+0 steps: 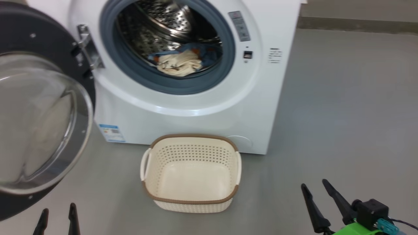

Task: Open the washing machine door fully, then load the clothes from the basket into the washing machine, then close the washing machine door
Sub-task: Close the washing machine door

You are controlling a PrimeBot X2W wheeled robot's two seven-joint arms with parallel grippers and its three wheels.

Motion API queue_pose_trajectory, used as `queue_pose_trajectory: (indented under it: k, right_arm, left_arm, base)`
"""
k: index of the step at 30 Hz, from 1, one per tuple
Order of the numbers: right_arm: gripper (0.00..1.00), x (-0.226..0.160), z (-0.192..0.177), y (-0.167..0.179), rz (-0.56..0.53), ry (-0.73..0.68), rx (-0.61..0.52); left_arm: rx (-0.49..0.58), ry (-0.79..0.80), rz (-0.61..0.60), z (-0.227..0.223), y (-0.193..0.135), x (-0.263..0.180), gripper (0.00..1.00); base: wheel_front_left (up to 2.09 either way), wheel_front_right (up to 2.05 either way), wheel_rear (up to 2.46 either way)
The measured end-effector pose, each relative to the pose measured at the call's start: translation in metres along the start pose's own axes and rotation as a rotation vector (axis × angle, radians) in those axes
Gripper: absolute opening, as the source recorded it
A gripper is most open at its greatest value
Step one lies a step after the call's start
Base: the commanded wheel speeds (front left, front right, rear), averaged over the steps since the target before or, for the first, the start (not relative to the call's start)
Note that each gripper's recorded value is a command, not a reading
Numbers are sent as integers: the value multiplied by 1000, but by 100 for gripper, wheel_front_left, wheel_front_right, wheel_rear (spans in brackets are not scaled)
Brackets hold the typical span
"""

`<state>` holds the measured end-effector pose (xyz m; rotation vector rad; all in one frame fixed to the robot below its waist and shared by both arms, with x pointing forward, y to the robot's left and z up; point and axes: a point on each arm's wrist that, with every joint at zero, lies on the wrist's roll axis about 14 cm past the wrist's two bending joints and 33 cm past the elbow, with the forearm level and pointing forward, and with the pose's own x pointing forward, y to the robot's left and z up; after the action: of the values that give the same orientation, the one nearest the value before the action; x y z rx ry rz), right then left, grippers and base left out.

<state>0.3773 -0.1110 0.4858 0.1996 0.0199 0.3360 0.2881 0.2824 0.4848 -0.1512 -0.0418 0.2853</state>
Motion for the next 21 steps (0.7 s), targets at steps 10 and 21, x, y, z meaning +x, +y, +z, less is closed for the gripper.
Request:
queue_pose_trajectory:
  k: [10,21]
  right_arm:
    - [100,43,-5,78,250,21,0]
    - [100,72,-8,166,512,28,-4]
  left_arm:
    - [0,-27,204,8,61,-45,100]
    - [-46,-61,431,15,115,-104,100]
  base:
    - [0,0,0]
    - [0,0,0]
